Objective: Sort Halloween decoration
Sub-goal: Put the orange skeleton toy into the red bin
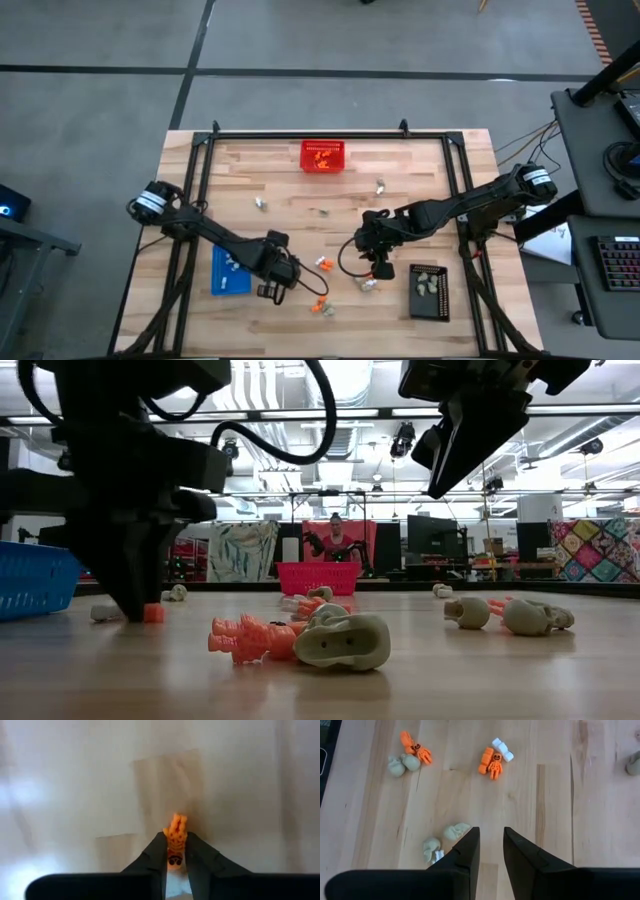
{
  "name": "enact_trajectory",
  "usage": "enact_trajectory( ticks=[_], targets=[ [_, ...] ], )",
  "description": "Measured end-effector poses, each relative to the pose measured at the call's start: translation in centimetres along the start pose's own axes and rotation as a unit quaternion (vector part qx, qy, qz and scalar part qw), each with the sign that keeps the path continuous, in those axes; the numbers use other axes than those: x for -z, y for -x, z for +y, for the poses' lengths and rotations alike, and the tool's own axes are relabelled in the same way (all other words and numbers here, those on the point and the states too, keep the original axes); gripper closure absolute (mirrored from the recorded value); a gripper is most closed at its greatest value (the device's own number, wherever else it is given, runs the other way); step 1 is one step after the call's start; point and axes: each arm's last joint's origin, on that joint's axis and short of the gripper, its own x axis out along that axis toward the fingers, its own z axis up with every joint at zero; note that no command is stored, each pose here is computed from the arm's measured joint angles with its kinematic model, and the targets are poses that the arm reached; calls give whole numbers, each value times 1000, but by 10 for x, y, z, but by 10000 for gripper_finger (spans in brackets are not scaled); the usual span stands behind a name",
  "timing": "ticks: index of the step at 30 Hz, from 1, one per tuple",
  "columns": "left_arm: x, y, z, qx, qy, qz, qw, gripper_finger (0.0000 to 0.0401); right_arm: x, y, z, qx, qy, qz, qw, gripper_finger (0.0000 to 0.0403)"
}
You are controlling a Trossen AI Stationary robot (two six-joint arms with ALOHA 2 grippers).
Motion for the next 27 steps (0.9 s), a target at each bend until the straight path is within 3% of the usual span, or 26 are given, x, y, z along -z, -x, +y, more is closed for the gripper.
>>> enact_trajectory(
  ticks=[8,14,21,27],
  targets=[
    [-4,13,19,-5,-12,5,1000,378,3,1,-1,3,-1,16,1000,330],
    [-6,33,51,-28,-26,-29,999,379,6,10,0,4,-2,23,1000,334],
    [-10,48,116,-67,-2,-86,994,379,6,20,0,10,7,3,1000,331],
    [-12,57,184,-124,49,-151,980,379,5,21,-1,25,14,-13,1000,333]
  ],
)
